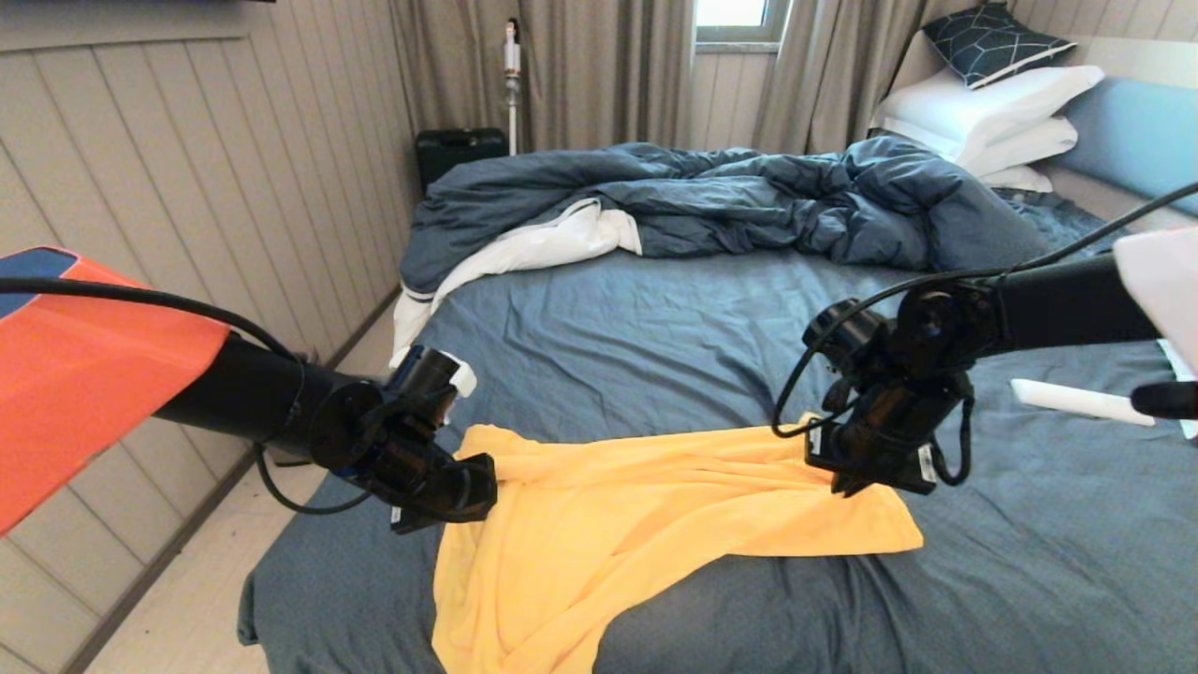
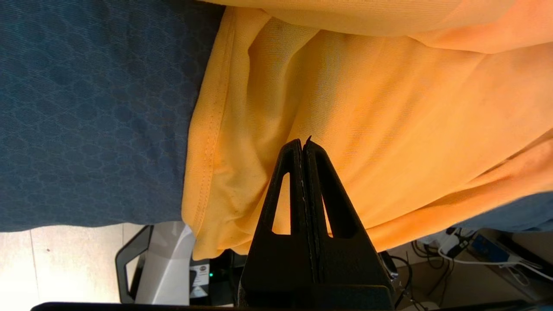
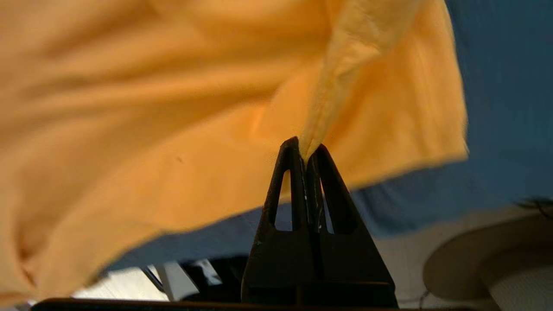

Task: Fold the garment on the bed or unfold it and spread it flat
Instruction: Unford the yellow T-shirt

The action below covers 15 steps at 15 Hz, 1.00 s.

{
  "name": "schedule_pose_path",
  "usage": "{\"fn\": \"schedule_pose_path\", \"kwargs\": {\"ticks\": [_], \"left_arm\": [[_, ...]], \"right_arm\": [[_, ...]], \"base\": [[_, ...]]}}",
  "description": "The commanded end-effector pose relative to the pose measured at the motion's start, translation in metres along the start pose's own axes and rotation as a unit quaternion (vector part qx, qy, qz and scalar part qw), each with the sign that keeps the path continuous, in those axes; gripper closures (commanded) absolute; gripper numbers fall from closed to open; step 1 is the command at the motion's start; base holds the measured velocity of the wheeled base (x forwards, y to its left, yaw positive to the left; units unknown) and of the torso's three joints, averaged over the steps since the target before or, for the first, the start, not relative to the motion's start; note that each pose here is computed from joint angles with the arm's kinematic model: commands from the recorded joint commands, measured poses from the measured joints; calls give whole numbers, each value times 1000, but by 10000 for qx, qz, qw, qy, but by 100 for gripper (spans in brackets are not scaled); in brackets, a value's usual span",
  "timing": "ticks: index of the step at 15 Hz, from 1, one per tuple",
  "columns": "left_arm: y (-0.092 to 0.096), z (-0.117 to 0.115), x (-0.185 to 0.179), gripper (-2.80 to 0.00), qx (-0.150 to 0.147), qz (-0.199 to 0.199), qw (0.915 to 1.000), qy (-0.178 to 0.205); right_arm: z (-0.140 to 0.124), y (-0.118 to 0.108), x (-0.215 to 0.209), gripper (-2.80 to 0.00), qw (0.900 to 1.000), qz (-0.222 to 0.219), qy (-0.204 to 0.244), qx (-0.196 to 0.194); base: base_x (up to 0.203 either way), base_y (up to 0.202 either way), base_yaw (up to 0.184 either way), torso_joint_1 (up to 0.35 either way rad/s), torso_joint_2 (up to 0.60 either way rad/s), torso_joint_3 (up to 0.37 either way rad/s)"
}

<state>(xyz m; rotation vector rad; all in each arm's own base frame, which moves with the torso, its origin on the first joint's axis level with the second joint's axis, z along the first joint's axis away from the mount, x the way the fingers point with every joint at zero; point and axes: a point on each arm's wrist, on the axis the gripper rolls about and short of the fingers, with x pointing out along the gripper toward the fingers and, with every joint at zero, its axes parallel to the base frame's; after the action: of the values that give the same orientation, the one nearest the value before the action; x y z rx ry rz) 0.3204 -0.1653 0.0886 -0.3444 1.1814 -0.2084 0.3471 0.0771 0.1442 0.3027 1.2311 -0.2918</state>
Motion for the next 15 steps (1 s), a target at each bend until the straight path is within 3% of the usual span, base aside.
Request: {"fn": "schedule_pose_path", "kwargs": {"ticks": [1,4,11,15], "left_arm": [[0,0,-2,0,-16,-15,10000,-18],[-1,0,-3,0,-15,-21,10000,-26],[0,0,-2,0,-17,-12,10000,-13],[-1,-1,-2,0,-10,-15,10000,-11]], "right_arm": [[-22,-16,-21,0,10000,-32,38,-26],[-58,-36,-12,0,9984,-318,453,-150],[-122,-75,-13,0,9969,-375,621,-300],[-145,-94,-16,0,9969,-370,636,-295]], "base": [[0,0,0,0,0,0],[0,0,0,0,0,0],[0,0,0,0,0,0],[0,0,0,0,0,0]]}}
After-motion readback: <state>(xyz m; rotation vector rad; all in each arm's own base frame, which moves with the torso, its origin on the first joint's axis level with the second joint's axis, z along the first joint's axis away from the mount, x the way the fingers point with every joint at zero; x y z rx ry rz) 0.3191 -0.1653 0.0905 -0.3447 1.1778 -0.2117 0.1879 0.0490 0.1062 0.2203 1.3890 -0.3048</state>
